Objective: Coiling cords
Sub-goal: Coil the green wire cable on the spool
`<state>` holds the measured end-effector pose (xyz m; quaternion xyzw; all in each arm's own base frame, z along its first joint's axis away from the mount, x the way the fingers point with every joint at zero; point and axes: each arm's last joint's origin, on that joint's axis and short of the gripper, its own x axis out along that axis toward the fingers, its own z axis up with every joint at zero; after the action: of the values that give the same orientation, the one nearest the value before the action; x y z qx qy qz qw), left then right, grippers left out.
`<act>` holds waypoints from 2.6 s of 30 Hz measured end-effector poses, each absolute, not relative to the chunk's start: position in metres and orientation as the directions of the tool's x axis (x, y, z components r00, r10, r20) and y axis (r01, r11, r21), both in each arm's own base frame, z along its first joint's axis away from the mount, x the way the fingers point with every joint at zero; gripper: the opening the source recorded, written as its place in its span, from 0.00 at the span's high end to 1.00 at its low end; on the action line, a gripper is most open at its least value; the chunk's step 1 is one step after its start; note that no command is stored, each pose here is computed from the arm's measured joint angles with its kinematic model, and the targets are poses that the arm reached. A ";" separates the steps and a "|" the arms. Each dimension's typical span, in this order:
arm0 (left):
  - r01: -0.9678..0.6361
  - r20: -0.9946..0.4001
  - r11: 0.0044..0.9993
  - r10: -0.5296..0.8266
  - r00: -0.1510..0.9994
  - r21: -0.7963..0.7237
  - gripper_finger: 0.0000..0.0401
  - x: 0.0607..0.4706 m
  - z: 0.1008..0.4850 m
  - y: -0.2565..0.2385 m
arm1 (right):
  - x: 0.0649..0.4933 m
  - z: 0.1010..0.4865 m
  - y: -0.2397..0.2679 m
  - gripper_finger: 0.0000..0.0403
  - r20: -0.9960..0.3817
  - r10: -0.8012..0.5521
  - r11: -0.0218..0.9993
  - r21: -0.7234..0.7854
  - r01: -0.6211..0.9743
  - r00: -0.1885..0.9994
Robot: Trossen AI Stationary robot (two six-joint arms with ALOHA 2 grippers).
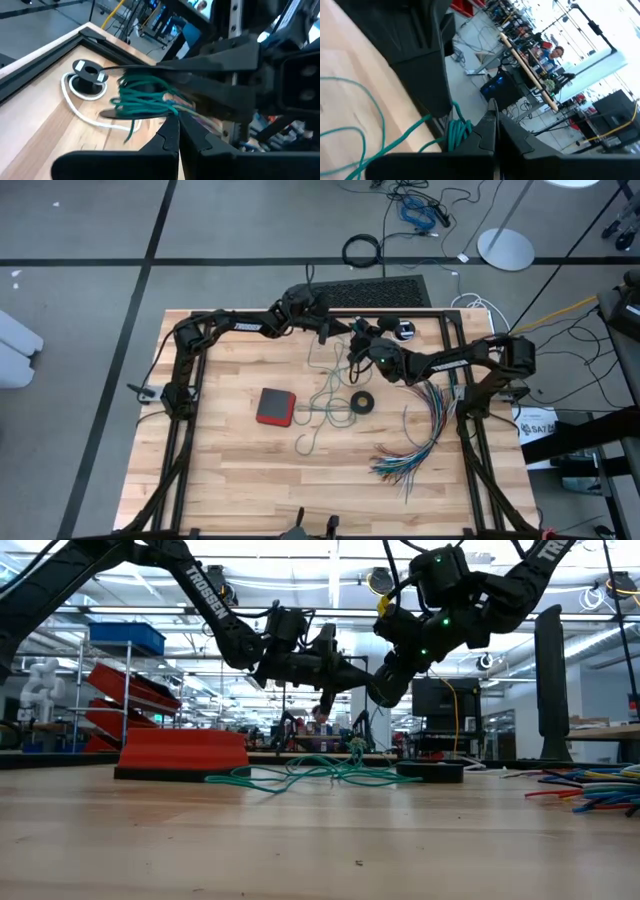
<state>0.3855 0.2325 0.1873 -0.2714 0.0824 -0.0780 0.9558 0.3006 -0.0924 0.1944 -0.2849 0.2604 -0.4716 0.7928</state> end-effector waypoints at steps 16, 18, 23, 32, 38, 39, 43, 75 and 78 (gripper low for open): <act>0.157 -0.051 0.849 -0.211 0.976 -0.505 0.96 0.402 0.196 0.207 | 0.307 0.200 -0.094 1.00 -0.040 -0.905 0.367 -0.580 0.728 0.424; 0.163 -0.044 0.851 -0.213 0.976 -0.500 0.96 0.402 0.197 0.207 | 0.307 0.201 -0.095 1.00 -0.029 -0.905 0.365 -0.568 0.738 0.425; 0.183 -0.038 0.852 -0.231 0.972 -0.491 0.96 0.403 0.199 0.205 | 0.307 0.206 -0.095 1.00 0.002 -0.906 0.356 -0.535 0.766 0.423; 0.248 -0.020 0.853 -0.289 0.957 -0.460 0.95 0.403 0.201 0.202 | 0.306 0.220 -0.094 1.00 0.106 -0.901 0.330 -0.462 0.823 0.421; 0.310 0.018 0.849 -0.335 0.942 -0.427 0.95 0.403 0.206 0.201 | 0.302 0.233 -0.093 1.00 0.165 -0.899 0.308 -0.420 0.854 0.406; 0.341 0.020 0.839 -0.367 0.930 -0.424 0.95 0.402 0.206 0.200 | 0.301 0.235 -0.093 1.00 0.176 -0.898 0.307 -0.406 0.861 0.403; 0.420 0.050 0.826 -0.434 0.899 -0.377 0.95 0.402 0.210 0.197 | 0.298 0.244 -0.092 1.00 0.207 -0.876 0.342 -0.369 0.864 0.435; 0.550 0.059 0.827 -0.547 0.835 -0.119 0.95 0.391 0.212 0.208 | 0.288 0.275 -0.085 1.00 0.388 -0.747 0.477 -0.253 0.842 0.540; 0.556 0.057 0.825 -0.553 0.831 -0.103 0.93 0.388 0.212 0.212 | 0.286 0.280 -0.081 1.00 0.387 -0.740 0.485 -0.259 0.835 0.550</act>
<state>0.3881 0.2122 0.2121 -0.0577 -0.0122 -0.2902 0.9551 0.2857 -0.0814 0.2802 -0.2119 -0.1119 -0.4609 0.8545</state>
